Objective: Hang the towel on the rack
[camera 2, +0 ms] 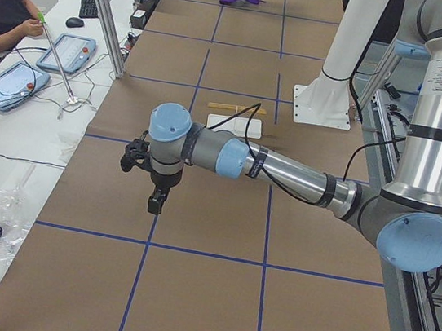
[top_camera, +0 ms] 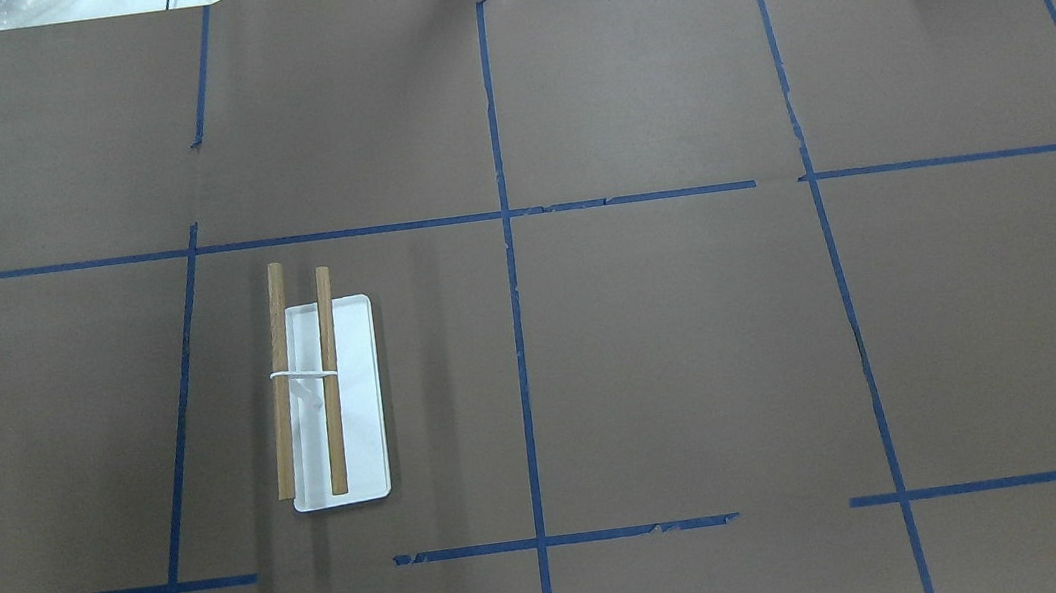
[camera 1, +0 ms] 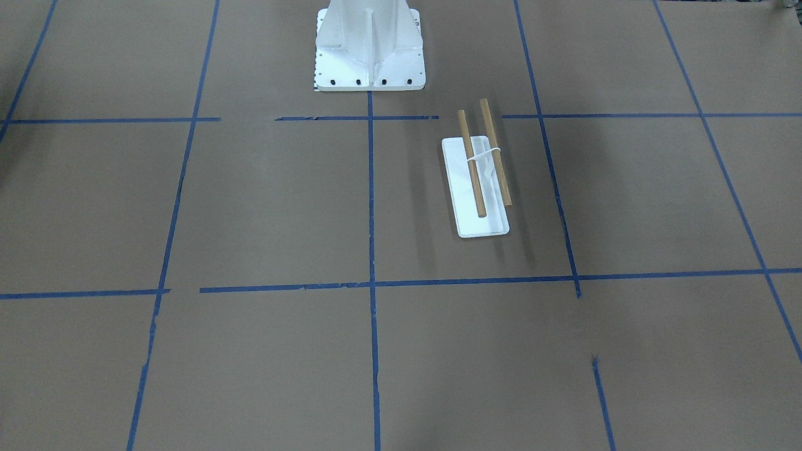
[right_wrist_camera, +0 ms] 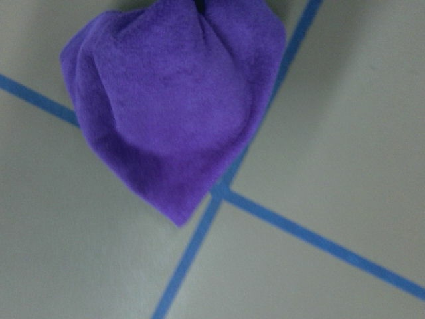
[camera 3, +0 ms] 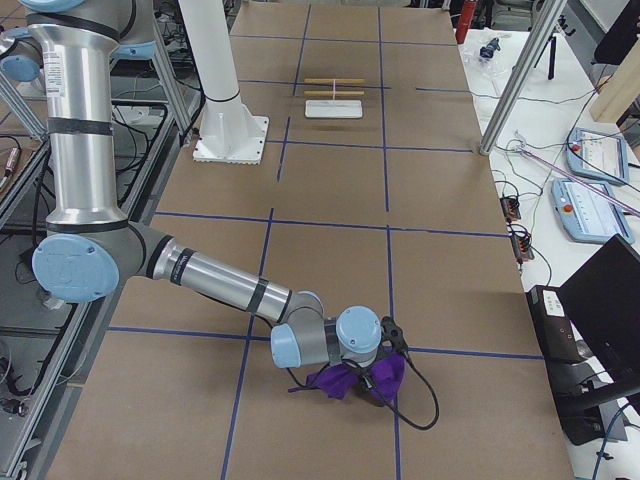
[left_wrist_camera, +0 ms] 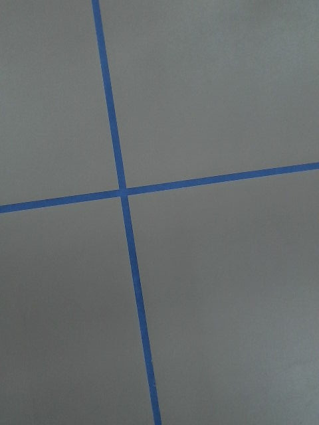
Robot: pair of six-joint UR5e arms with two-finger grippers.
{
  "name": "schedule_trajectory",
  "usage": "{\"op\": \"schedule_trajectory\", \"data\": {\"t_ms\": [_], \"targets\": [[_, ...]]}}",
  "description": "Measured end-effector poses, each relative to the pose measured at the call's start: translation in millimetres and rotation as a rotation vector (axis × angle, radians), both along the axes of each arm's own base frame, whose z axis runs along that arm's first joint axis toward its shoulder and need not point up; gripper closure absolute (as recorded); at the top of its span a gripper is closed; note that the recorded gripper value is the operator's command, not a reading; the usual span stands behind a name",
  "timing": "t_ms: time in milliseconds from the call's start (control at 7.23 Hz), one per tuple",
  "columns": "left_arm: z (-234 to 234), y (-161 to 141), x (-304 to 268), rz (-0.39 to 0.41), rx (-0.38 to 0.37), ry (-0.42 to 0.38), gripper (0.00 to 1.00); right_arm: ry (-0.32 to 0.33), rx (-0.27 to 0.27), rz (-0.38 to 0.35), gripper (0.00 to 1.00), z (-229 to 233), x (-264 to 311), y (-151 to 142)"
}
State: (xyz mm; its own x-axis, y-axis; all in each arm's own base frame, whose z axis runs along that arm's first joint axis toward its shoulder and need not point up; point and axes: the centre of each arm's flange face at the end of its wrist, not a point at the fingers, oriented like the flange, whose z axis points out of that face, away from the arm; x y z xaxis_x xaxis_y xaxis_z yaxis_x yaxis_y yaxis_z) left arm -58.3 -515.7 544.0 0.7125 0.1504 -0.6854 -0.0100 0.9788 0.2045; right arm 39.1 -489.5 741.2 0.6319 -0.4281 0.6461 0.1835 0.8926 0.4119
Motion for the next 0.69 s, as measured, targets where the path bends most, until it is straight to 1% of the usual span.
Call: {"op": "schedule_trajectory", "data": {"t_ms": [138,277,415,553,692], "targets": [[-1,0,0,0.000,0.002,0.000,0.00,-0.063,0.010,0.057,1.00,-45,2,-10],[-3,-1,0,0.001,0.015,0.000,0.00,-0.117,0.016,0.122,1.00,-100,2,-21],[-7,-4,1,0.002,0.053,0.000,0.00,-0.167,0.017,0.179,1.00,-160,-6,-33],[-12,-10,3,0.005,0.117,0.001,0.00,-0.212,0.022,0.209,1.00,-217,-25,-44],[-18,-18,9,0.013,0.202,0.003,0.00,-0.250,0.038,0.217,1.00,-271,-49,-56]]}}
